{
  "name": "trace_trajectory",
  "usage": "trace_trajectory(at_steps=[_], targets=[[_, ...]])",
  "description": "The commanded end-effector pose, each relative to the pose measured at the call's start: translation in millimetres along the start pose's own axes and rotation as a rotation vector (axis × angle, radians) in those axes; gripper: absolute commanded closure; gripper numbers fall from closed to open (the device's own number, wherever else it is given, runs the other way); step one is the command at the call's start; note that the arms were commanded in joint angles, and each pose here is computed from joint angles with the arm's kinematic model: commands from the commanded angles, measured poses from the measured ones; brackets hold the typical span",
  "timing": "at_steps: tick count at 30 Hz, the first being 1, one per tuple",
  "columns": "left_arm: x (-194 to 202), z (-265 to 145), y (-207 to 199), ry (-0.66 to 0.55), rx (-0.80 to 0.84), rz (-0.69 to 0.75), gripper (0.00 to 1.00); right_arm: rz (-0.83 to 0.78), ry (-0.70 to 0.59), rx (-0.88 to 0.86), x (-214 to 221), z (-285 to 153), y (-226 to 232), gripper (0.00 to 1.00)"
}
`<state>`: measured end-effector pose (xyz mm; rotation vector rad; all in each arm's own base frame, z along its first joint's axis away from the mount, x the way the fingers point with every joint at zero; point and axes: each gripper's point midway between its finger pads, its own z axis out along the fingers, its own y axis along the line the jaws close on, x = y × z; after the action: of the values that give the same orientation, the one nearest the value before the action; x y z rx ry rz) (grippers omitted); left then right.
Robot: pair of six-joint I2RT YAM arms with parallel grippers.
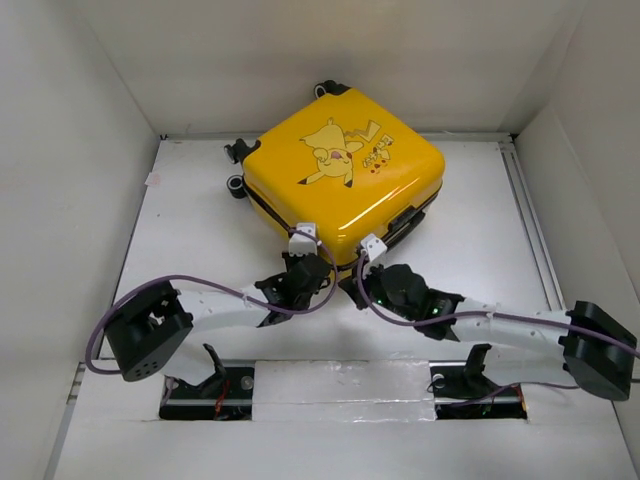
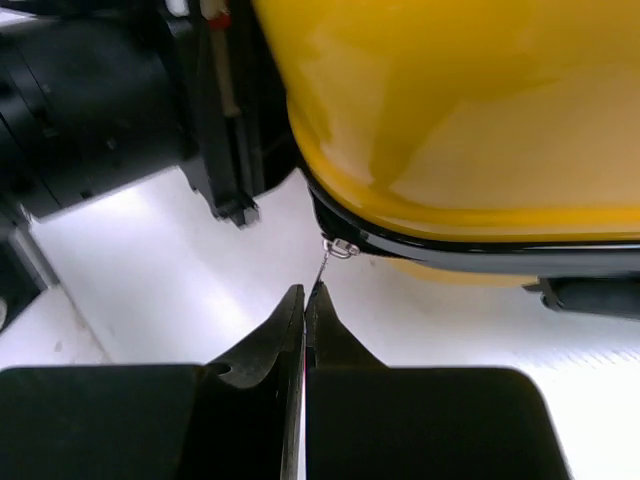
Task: Pack the luggage
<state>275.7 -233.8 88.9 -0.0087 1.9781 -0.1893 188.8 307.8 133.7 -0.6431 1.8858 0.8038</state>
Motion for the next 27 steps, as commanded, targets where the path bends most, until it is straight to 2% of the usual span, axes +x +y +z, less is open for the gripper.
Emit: trace_trajectory(at_steps=[1,4,6,9,11,12,15,16,18,19,20,23,24,25,27], targets=[[-103.4,-14.1,-98.3,-0.197,0.324,-0.296,1.0,0.048,0.041,-0.375,-3.6,-13.5,112.9,1.0],[-106.8,-12.0,-100.1,-0.189,0.354,-0.313,1.0,0.063,0.035,-0.357,1.1,-6.7,117.9,1.0],[-102.9,-13.3,-107.5,-0.171,0.392,-0.306,1.0,0.084,-0.037,-0.35,-9.9,3.1,119.0,1.0],[-98.9,-16.2,-107.5,-0.162,0.412,-0.313,1.0,0.08,-0.14,-0.222,-15.7,29.3,97.8,1.0],[-100.2,-19.2,-94.6,-0.166,0.37,-0.308,0.91,0.086,-0.16,-0.144,-20.4,40.6,87.6,1.0],[-98.8,-17.6,-83.0,-0.166,0.334,-0.32,0.72,0.105,-0.159,-0.145,-20.5,40.5,88.3,1.0],[-109.5,-19.4,-32.2,-0.203,0.221,-0.4,0.35,0.125,-0.154,-0.172,-9.1,27.7,85.2,1.0],[-131.3,-29.0,-19.3,-0.242,0.244,-0.508,0.2,0.139,-0.164,-0.188,-12.3,20.6,86.4,1.0],[-140.5,-15.7,31.5,-0.271,0.185,-0.598,0.11,0.148,-0.142,-0.205,-2.0,14.2,85.4,1.0],[-153.5,-14.5,46.2,-0.296,0.182,-0.654,0.07,0.152,-0.155,-0.211,-7.0,11.8,86.6,1.0],[-172.8,-6.2,78.1,-0.318,0.178,-0.737,0.05,0.154,-0.129,-0.2,-0.3,12.2,84.4,1.0],[-191.0,22.2,121.8,-0.309,0.154,-0.869,0.02,0.149,-0.112,-0.238,3.1,6.1,91.5,1.0],[-204.2,28.6,140.7,-0.306,0.183,-0.968,0.01,0.145,-0.099,-0.243,6.2,5.7,92.3,1.0],[-220.1,32.6,145.2,-0.348,0.231,-1.0,0.01,0.135,-0.108,-0.246,2.1,6.2,93.6,1.0],[-230.1,62.3,160.3,-0.331,0.217,-1.054,0.01,0.124,-0.103,-0.253,1.1,6.5,95.5,1.0]])
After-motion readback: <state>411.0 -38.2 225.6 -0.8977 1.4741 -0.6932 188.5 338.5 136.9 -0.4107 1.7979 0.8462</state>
